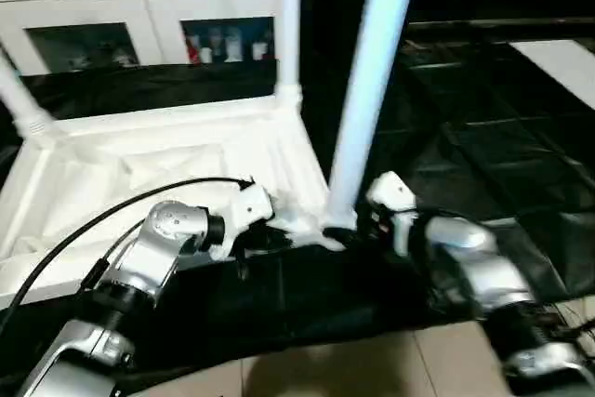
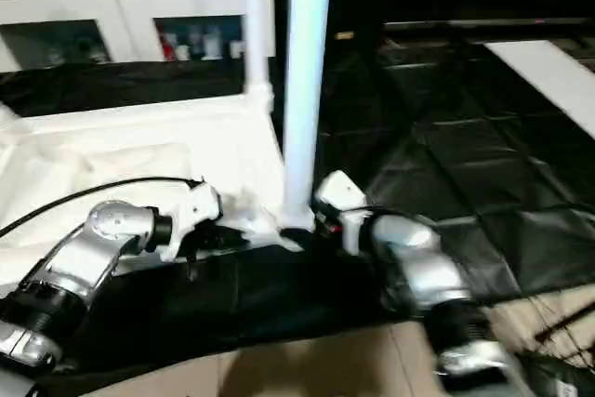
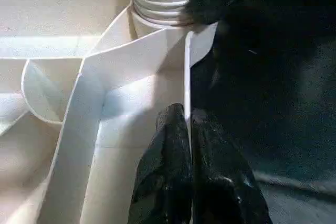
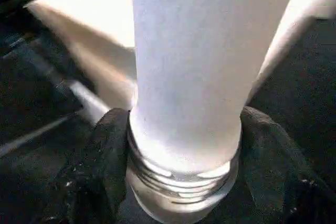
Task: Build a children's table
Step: Rotate leg to tighten
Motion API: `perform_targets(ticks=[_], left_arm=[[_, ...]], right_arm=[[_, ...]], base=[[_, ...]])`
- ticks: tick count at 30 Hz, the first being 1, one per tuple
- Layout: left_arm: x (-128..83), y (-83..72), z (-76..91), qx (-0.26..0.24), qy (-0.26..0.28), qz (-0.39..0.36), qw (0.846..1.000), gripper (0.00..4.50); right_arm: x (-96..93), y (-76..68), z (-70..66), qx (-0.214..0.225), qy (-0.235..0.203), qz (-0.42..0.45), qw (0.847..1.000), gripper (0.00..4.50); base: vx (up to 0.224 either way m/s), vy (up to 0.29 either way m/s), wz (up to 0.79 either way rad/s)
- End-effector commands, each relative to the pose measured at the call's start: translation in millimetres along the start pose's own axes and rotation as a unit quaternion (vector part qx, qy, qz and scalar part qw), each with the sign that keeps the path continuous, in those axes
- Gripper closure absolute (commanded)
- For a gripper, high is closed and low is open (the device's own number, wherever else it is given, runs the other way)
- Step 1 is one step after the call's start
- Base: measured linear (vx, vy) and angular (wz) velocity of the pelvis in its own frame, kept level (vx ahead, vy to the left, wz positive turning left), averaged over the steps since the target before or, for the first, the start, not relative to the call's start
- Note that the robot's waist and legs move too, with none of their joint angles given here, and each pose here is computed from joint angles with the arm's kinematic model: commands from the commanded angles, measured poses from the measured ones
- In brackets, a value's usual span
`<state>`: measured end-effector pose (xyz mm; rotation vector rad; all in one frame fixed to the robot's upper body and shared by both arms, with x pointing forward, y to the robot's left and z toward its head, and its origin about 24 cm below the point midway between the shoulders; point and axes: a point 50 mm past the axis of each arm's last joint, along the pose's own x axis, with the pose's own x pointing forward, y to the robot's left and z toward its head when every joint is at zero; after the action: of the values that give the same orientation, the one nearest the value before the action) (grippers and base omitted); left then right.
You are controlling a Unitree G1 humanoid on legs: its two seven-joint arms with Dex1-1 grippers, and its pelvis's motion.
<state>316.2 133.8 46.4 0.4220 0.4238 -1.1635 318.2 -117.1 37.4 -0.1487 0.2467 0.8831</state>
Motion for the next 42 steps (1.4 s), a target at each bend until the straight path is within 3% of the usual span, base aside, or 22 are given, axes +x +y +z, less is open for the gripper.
perform_targets(ticks=[1, 3, 8, 14, 21, 23, 25, 29, 32, 35, 38, 42], left_arm=[[11.3, -3.3, -0.9, -0.007, 0.011, 0.002, 1.0, 4.5], [15.9, 0.2, 1.5, -0.014, 0.015, 0.021, 1.0, 4.5], [29.9, 11.8, 7.1, -0.036, 0.026, 0.094, 0.995, 4.5], [46.5, 17.0, 15.0, -0.063, 0.035, 0.142, 0.987, 4.5], [54.6, 13.4, 19.9, -0.051, 0.031, 0.13, 0.99, 4.5], [53.7, 12.9, 18.2, -0.044, 0.033, 0.126, 0.991, 4.5], [52.4, 12.7, 16.9, -0.036, 0.034, 0.123, 0.991, 4.5], [48.7, 11.8, 12.3, -0.035, 0.035, 0.115, 0.992, 4.5], [44.4, 9.9, 8.8, -0.024, 0.032, 0.099, 0.994, 4.5], [38.2, 4.1, 6.5, 0.002, 0.011, 0.063, 0.998, 4.5], [26.8, -11.9, 0.2, 0.021, -0.015, -0.019, 0.999, 4.5], [16.9, -21.3, -7.6, 0.026, -0.006, -0.055, 0.998, 4.5]], right_arm=[[8.7, -6.5, 9.7, 0.024, -0.016, -0.06, 0.998, 1.81], [16.8, -5.9, 11.4, 0.048, -0.018, -0.097, 0.994, 1.81], [34.5, -5.1, 8.6, 0.059, 0.013, -0.19, 0.98, 1.81], [52.6, 6.3, 6.8, 0.082, 0.027, -0.242, 0.967, 1.81], [65.2, 21.0, 12.5, 0.101, 0.005, -0.196, 0.975, 1.81], [65.6, 23.5, 14.3, 0.112, -0.007, -0.179, 0.977, 1.26], [65.3, 23.6, 15.4, 0.114, -0.015, -0.175, 0.978, 1.12], [61.0, 17.9, 18.9, 0.096, -0.027, -0.181, 0.979, 0.7], [53.0, 10.3, 22.7, 0.077, -0.036, -0.166, 0.982, 0.7], [38.2, 2.5, 21.7, 0.046, -0.033, -0.118, 0.991, 0.7], [10.1, -2.0, 16.7, -0.006, -0.036, -0.017, 0.999, 0.7], [-14.9, -5.3, 12.3, -0.02, -0.032, 0.058, 0.998, 0.7]], base=[[0.0, 0.0, 0.0], [0.0, 0.0, 0.0], [0.0, 0.0, 0.0], [0.0, 0.0, 0.0], [0.0, 0.0, 0.0], [0.0, 0.0, 0.0], [0.0, 0.0, 0.0], [0.0, 0.0, 0.0], [0.0, 0.0, 0.0], [0.0, 0.0, 0.0], [0.0, 0.0, 0.0], [0.0, 0.0, 0.0]])
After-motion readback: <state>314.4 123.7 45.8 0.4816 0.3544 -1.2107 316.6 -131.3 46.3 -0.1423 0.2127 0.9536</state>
